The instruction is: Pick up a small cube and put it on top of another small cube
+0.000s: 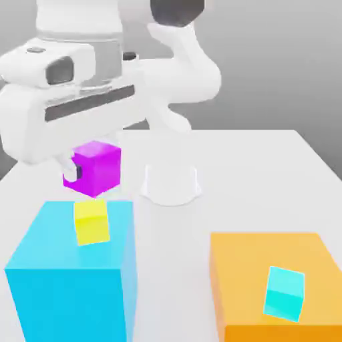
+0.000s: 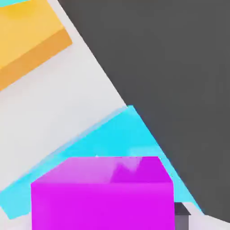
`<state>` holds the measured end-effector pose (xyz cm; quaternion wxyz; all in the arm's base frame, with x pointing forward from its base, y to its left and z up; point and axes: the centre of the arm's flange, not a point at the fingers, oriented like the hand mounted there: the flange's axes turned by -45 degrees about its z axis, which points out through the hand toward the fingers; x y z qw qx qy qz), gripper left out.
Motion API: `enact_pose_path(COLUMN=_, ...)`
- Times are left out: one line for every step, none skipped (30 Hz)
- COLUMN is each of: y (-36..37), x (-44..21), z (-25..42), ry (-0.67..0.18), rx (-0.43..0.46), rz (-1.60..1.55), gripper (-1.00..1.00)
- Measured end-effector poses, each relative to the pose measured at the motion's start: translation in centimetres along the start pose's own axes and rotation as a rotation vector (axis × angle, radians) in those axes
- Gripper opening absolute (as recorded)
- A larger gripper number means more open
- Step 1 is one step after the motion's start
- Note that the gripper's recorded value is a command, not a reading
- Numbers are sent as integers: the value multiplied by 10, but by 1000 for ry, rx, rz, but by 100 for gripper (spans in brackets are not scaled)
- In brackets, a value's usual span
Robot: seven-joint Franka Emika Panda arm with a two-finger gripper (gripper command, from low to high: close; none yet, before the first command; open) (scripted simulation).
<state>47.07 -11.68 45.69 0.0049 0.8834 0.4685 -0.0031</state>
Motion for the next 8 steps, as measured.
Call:
enact_pose_path(y=-2, x=-1, z=11, ry=6, rx=5, rz=-6, gripper=-100)
enact_pose_path(y=-2, x=-1, z=24, ry=9, rx=7, rz=-9, gripper=-100)
enact_pose_path(y=-3, x=-1, z=39, ry=11, rx=8, rz=-10, gripper=-100)
enact_pose_path(y=-3, x=-2, z=54, ry=11, rx=8, rz=-10, gripper=-100)
enact_pose_path(y=-4, x=-2, z=62, ry=11, rx=8, rz=-10, gripper=100)
enact_pose_path(y=-4, x=-2, z=62, ry=11, rx=8, rz=-10, gripper=100)
enact_pose_path(y=-4, x=-2, z=62, ry=11, rx=8, rz=-10, gripper=100)
enact_pose_path(y=-4, x=-2, z=62, ry=11, rx=8, rz=-10, gripper=100)
